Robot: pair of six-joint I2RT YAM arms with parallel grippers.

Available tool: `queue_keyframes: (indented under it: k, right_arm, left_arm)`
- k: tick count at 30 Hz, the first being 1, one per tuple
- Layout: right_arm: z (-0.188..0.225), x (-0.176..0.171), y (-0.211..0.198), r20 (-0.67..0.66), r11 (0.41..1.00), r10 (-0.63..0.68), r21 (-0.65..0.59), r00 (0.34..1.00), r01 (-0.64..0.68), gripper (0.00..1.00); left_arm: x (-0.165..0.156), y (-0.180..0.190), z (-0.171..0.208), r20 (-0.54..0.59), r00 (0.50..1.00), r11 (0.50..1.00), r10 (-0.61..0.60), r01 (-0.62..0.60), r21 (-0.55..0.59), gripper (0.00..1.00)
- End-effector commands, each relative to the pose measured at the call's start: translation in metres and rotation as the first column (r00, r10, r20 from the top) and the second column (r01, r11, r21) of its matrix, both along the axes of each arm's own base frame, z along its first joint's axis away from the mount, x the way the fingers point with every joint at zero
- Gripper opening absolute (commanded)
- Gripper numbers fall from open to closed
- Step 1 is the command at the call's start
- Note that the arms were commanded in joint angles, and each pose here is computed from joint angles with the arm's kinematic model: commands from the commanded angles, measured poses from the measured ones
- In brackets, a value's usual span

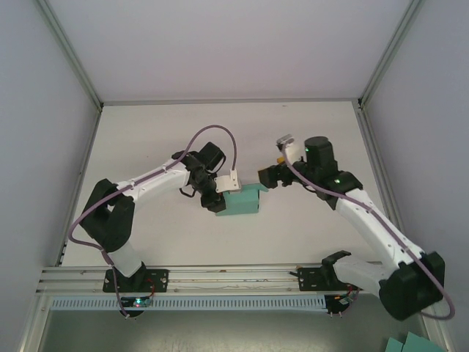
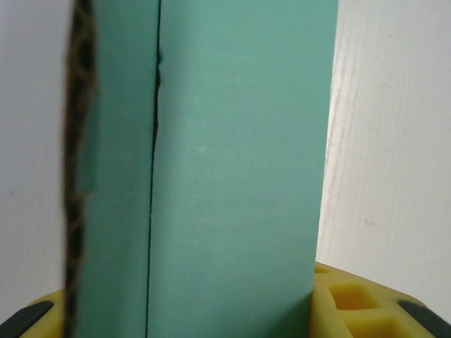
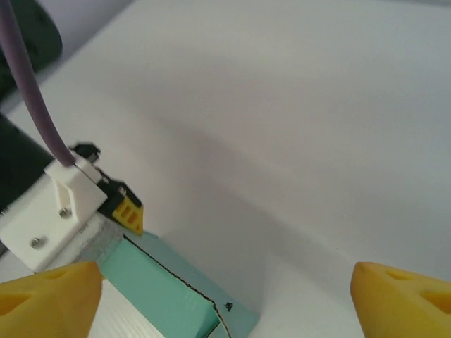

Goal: Assemble paper box

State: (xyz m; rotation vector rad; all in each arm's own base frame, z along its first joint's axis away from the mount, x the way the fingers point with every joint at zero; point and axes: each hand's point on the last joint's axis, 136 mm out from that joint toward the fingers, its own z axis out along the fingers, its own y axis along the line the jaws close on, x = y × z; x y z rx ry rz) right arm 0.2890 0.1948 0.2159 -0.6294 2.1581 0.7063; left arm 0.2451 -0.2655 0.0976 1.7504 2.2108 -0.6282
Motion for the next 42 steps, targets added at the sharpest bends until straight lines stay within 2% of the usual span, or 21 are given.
queue_keyframes:
  k: [1,7,10,12,16,19,23,30,35,39,42]
  right_arm:
    - [-0.027,-0.006,0.001,-0.053,0.984,0.066,-0.160,0.996,-0.074,0.86]
    - [-0.055,-0.012,0.007,-0.156,0.948,0.099,-0.284,0.983,-0.141,0.78]
    - [-0.065,-0.016,0.007,-0.196,0.931,0.097,-0.329,0.976,-0.159,0.69]
    - [-0.069,-0.014,0.003,-0.207,0.923,0.068,-0.358,0.976,-0.140,0.58]
    - [-0.069,-0.020,0.008,-0.231,0.929,0.082,-0.335,0.969,-0.158,0.48]
    - [-0.071,-0.024,0.009,-0.258,0.933,0.079,-0.322,0.963,-0.163,0.33]
    - [-0.075,-0.031,0.016,-0.297,0.937,0.096,-0.295,0.950,-0.187,0.25]
    - [-0.071,-0.027,0.027,-0.289,0.952,0.026,-0.285,0.957,-0.112,0.00]
    - [-0.042,-0.027,0.047,-0.256,0.984,-0.030,-0.178,0.966,-0.017,0.00]
    - [-0.029,-0.032,0.066,-0.305,0.999,-0.031,0.024,0.952,0.040,0.00]
    - [-0.032,-0.033,0.066,-0.297,0.996,-0.068,0.039,0.952,0.083,0.00]
  left_arm:
    - [-0.013,0.008,0.002,-0.071,0.997,0.999,-0.024,0.026,0.033,0.39]
    - [-0.009,0.009,0.001,-0.087,0.996,1.000,-0.001,0.003,0.027,0.39]
    - [-0.008,0.009,0.002,-0.083,0.997,1.000,-0.002,0.004,0.024,0.39]
    - [-0.007,0.009,0.002,-0.080,0.997,1.000,0.004,-0.002,0.028,0.39]
    - [-0.005,0.010,0.000,-0.080,0.997,0.999,0.018,-0.015,0.042,0.39]
    - [-0.003,0.009,0.000,-0.075,0.997,0.999,0.027,-0.024,0.036,0.38]
    - [0.002,0.006,0.001,-0.064,0.996,0.998,0.057,-0.056,0.026,0.39]
    - [0.012,0.001,0.000,-0.050,0.993,0.995,0.102,-0.102,0.014,0.37]
    - [0.016,-0.002,0.000,-0.046,0.992,0.993,0.121,-0.121,-0.001,0.36]
    - [0.020,-0.006,0.001,-0.037,0.990,0.991,0.134,-0.134,-0.010,0.36]
    - [0.021,-0.007,0.001,-0.038,0.991,0.991,0.130,-0.131,-0.013,0.36]
